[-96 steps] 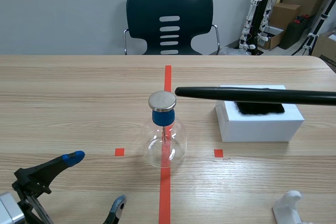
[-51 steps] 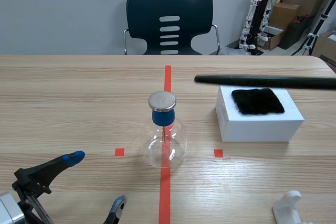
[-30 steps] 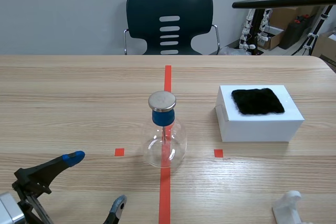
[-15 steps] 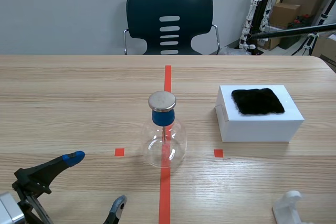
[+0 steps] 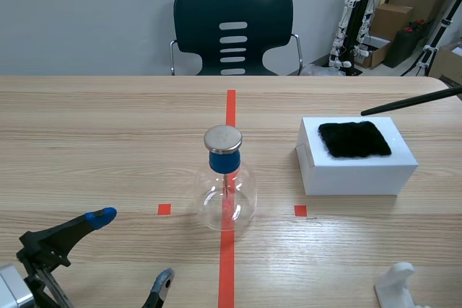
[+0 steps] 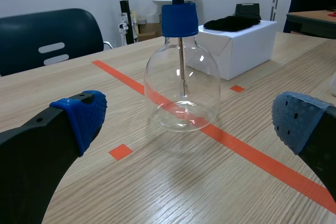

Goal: Do the electroscope experiment. rub the rod on the fur

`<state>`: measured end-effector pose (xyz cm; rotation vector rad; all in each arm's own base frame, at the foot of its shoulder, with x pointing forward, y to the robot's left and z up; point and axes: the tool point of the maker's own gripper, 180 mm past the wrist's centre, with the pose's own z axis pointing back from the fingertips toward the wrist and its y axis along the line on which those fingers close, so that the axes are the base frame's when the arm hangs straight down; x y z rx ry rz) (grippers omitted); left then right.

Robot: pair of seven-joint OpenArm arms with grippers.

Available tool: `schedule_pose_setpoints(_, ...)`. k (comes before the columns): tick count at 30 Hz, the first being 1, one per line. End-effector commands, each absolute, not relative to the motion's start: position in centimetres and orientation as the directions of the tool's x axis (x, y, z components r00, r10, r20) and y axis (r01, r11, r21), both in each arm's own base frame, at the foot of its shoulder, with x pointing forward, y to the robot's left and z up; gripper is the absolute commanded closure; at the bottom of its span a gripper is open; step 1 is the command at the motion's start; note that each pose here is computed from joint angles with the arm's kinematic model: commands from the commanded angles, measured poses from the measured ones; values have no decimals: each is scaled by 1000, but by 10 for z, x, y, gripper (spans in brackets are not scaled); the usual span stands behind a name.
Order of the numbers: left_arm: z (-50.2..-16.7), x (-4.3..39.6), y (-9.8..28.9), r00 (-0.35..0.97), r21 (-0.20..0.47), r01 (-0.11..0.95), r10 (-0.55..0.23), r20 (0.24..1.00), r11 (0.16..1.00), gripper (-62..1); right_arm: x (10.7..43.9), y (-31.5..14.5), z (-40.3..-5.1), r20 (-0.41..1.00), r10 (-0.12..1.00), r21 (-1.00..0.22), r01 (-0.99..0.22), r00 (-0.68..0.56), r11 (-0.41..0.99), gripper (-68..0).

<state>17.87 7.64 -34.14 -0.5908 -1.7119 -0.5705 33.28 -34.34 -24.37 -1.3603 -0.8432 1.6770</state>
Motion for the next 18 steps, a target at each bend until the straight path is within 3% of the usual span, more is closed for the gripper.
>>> schedule_pose_setpoints(1, -335, 179, 76, -214, 63, 654, 104, 971, 754, -623, 342, -348, -226, -467, 881, -872, -127, -73, -473, -13)
schedule_pose_setpoints(18, -335, 179, 76, -213, 63, 654, 104, 971, 754, -623, 333, -362, -256, -460, 886, -855, -245, -51, -458, -13)
